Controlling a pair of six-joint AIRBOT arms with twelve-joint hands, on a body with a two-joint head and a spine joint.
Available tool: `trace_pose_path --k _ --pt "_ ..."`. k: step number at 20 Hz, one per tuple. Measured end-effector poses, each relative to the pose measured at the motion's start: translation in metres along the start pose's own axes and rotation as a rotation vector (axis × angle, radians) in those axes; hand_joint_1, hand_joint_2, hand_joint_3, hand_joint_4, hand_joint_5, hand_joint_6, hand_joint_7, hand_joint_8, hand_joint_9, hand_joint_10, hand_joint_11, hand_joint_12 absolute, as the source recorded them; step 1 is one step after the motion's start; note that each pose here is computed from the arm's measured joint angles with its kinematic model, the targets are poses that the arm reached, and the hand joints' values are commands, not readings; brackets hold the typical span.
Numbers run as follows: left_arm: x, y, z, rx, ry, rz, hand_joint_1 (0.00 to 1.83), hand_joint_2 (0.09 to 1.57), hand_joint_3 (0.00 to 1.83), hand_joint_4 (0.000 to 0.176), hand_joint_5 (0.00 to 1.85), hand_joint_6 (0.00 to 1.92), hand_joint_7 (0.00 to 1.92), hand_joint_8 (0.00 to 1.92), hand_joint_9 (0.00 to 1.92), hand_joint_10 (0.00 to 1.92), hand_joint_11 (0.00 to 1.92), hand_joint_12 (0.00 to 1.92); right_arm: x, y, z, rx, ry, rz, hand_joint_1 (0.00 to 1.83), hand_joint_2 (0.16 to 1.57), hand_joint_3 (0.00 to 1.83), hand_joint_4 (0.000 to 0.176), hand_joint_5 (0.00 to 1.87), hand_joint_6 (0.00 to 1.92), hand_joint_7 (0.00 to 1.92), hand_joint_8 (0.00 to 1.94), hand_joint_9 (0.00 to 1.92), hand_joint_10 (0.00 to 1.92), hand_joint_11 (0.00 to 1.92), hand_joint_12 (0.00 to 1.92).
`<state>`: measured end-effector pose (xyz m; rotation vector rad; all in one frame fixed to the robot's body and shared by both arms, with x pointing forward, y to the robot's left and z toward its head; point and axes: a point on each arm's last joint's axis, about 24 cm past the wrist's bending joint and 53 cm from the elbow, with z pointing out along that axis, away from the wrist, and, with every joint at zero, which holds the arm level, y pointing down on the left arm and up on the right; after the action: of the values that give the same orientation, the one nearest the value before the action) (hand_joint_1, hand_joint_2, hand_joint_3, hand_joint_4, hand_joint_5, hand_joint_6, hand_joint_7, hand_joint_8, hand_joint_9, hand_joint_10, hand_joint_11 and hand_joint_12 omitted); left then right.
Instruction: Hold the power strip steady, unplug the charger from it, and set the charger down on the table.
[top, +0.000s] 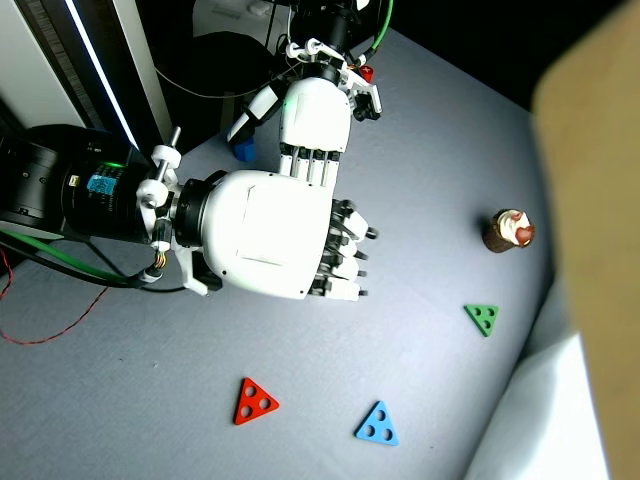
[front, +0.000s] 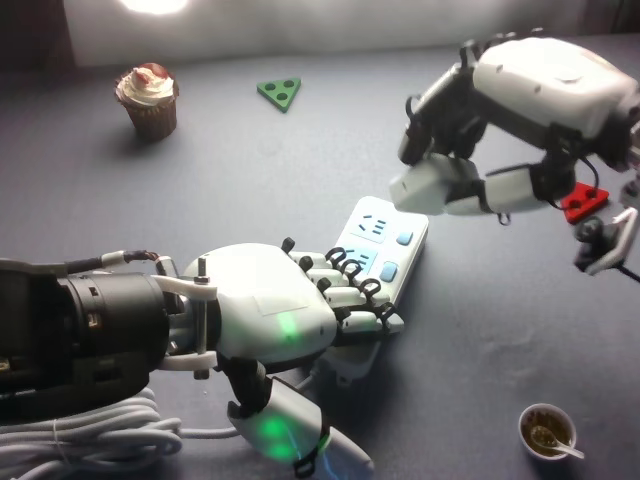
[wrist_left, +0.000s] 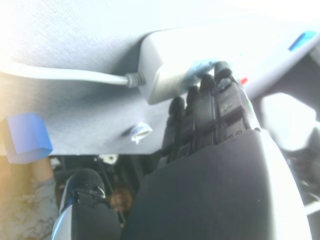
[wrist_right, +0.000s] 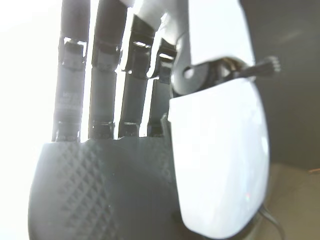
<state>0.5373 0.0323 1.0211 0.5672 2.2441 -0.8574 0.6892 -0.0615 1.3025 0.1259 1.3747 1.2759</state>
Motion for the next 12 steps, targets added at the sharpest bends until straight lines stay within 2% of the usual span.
trace_pose_path --k 3,5,7,8,9,10,11,12 --pt "-0.001 0.0 0.0 -0.003 -0.001 0.001 0.0 0.96 0.0 0.0 0.16 0.01 0.16 0.0 0.15 0.0 0.14 0.01 0.007 0.003 -0.008 -0.039 0.047 -0.128 1.4 1.05 0.0 0.0 1.02 0.76 1.24 0.57 1.04 1.0 0.81 0.9" --pt "-0.004 0.0 0.0 -0.005 -0.006 0.002 0.0 0.95 0.0 0.0 0.15 0.0 0.16 0.0 0.14 0.0 0.13 0.0 0.021 0.005 -0.012 -0.068 0.094 -0.215 1.4 1.05 0.0 0.0 0.99 0.8 1.21 0.61 1.03 1.01 0.82 0.9" --pt "-0.006 0.0 0.0 -0.008 -0.007 0.003 0.0 0.96 0.0 0.0 0.16 0.01 0.17 0.0 0.15 0.0 0.14 0.01 0.039 0.011 -0.017 -0.125 0.151 -0.363 1.39 1.06 0.0 0.0 0.97 0.81 1.19 0.64 1.0 1.07 0.8 0.9" --pt "-0.007 0.001 0.0 -0.011 -0.008 0.003 0.0 0.95 0.0 0.0 0.17 0.01 0.17 0.01 0.15 0.0 0.14 0.01 0.048 0.012 -0.02 -0.144 0.175 -0.402 1.4 1.06 0.0 0.0 0.93 0.88 1.24 0.52 1.05 1.06 0.77 0.92" --pt "-0.007 0.0 0.0 -0.012 -0.008 0.002 0.0 0.95 0.0 0.0 0.17 0.01 0.17 0.0 0.15 0.0 0.14 0.01 0.055 0.012 -0.022 -0.151 0.192 -0.422 1.39 1.07 0.0 0.0 0.89 0.97 1.21 0.53 1.06 1.07 0.73 0.93" --pt "-0.007 0.0 0.0 -0.013 -0.008 -0.001 0.0 0.95 0.0 0.0 0.17 0.01 0.17 0.01 0.16 0.0 0.14 0.01 0.062 0.01 -0.025 -0.158 0.212 -0.445 1.47 1.04 0.01 0.0 0.86 0.39 1.11 0.64 1.03 1.1 0.68 0.92" --pt "-0.008 0.0 0.0 -0.014 -0.008 -0.002 0.0 0.95 0.0 0.0 0.17 0.01 0.18 0.01 0.16 0.01 0.15 0.01 0.067 0.008 -0.025 -0.159 0.225 -0.454 1.35 1.01 0.0 0.0 0.81 0.12 0.94 0.25 0.92 0.46 0.63 0.88" --pt "-0.008 0.0 0.0 -0.014 -0.008 -0.002 0.0 0.95 0.0 0.0 0.16 0.0 0.17 0.0 0.15 0.0 0.15 0.01 0.07 0.007 -0.027 -0.161 0.232 -0.464 1.32 1.0 0.0 0.0 0.82 0.03 0.93 0.07 0.94 0.17 0.63 0.82"
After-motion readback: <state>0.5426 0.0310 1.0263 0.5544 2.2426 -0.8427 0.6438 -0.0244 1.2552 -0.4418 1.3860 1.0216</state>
